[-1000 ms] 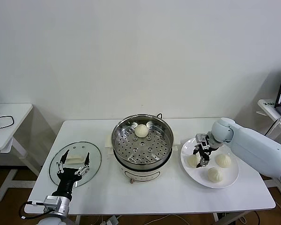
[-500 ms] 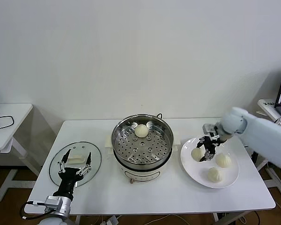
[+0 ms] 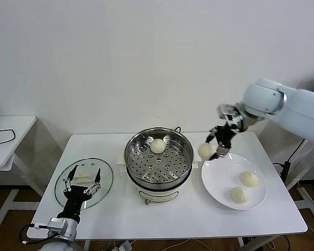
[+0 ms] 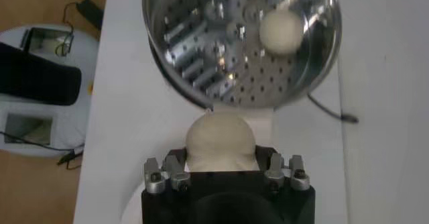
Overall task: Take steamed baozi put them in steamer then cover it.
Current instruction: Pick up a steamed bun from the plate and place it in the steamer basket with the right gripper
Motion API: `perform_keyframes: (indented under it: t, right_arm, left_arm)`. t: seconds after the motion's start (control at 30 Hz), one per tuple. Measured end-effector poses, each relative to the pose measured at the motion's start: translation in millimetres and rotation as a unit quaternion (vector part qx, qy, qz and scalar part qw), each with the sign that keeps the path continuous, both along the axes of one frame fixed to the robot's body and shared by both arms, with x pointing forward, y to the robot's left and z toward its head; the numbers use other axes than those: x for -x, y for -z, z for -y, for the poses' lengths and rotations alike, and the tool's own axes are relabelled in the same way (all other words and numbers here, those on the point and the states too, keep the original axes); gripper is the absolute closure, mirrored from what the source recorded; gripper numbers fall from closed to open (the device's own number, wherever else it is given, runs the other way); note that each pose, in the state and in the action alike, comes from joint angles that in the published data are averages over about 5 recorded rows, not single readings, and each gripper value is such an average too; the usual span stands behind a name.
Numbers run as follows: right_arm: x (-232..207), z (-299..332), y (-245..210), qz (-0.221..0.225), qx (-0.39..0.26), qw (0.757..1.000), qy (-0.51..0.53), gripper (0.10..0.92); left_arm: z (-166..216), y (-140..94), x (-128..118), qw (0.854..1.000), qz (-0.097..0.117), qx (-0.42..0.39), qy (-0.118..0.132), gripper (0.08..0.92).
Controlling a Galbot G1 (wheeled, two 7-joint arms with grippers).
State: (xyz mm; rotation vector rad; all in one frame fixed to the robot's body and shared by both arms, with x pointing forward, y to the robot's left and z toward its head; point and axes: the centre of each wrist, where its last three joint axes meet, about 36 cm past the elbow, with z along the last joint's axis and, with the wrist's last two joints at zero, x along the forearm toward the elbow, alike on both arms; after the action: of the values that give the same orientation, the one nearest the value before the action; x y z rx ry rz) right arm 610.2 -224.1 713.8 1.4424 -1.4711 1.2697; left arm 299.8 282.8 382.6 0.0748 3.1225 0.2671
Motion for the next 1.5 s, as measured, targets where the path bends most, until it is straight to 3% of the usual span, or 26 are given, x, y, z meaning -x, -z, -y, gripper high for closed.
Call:
perform_keyframes:
  t: [0.3, 0.77, 1.03, 1.2, 1.5]
  right_arm:
    - [-11, -101, 10, 0.004, 0.016, 0.999, -0.03, 0.334]
    - [-35, -207, 70, -0.007, 0.035, 0.998, -0.061, 0.333]
    - [-46, -234, 102, -0.008, 0.039, 0.997, -0.063, 0.322]
    - [-49, -241, 111, -0.007, 0.038, 0.997, -0.06, 0.241]
    - [-53, -217, 87, -0.01, 0.024, 0.998, -0.052, 0.2]
  left_arm:
    - [-9, 1, -1, 1.0, -0.002, -0.001, -0.01, 0.177]
    - [-23, 6, -1, 1.0, -0.008, -0.004, -0.023, 0.177]
    - [-28, 9, -1, 1.0, -0.012, -0.006, -0.026, 0.177]
    - [-29, 11, -1, 1.0, -0.014, -0.006, -0.027, 0.177]
    - [-28, 10, 3, 0.999, -0.016, -0.004, -0.028, 0.177]
